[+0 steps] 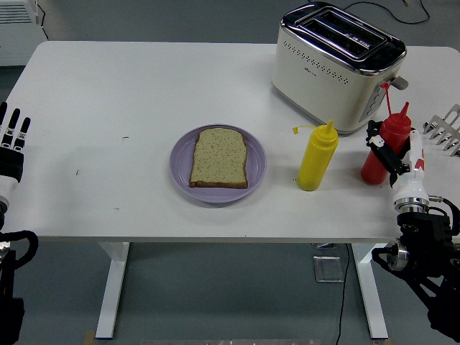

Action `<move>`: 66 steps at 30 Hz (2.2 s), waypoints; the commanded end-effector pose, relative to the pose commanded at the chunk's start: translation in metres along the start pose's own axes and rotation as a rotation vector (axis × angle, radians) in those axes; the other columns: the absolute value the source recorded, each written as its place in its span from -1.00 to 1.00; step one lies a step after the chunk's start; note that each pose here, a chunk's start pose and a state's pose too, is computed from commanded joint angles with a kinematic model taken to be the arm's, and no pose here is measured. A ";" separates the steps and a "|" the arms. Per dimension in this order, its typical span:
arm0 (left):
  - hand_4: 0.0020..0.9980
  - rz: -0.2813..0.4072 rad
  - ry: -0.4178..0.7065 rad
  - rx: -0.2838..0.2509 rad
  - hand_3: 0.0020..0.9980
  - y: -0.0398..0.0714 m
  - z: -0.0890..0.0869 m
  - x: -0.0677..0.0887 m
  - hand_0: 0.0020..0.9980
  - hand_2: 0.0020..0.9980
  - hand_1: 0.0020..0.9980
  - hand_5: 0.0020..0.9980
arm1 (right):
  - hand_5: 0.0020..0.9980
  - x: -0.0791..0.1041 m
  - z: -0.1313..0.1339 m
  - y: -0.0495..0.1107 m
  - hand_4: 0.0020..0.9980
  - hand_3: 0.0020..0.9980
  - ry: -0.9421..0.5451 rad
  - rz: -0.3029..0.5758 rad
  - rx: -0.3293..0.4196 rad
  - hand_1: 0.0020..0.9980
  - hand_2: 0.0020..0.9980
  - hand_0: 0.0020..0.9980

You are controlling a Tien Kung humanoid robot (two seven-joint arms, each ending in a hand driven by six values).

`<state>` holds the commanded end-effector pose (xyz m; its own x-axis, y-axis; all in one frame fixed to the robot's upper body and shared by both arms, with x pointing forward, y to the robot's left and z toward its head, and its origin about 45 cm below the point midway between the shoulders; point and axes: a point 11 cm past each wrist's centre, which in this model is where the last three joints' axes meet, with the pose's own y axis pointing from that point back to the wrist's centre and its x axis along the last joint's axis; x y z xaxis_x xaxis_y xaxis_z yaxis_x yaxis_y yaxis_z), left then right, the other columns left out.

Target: Pick up the cup,pour liquid into bread,place the cup on the desk

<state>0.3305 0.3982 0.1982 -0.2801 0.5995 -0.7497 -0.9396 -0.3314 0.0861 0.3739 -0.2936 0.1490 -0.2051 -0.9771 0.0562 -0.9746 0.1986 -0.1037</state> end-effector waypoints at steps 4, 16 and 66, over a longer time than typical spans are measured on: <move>0.03 -0.001 0.000 0.000 0.38 0.000 0.000 0.000 0.57 0.47 0.47 1.00 | -0.41 0.001 0.000 0.000 0.39 -0.15 0.003 -0.001 0.000 -0.15 -0.11 -0.13; 0.03 -0.001 0.000 -0.003 0.38 0.000 0.001 0.000 0.57 0.47 0.47 1.00 | -0.42 0.007 0.001 0.007 0.40 -0.13 0.024 0.000 0.005 -0.09 -0.08 -0.04; 0.03 -0.004 -0.007 0.003 0.38 0.000 0.000 -0.001 0.57 0.47 0.47 1.00 | -0.42 0.046 0.005 0.053 0.60 1.00 0.087 -0.006 -0.032 0.73 0.98 0.85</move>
<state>0.3308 0.3975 0.1987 -0.2774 0.6060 -0.7455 -0.9414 -0.3263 0.0851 0.3132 -0.3286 0.1415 -0.2051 -0.9683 0.1426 -0.9779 0.1966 -0.0715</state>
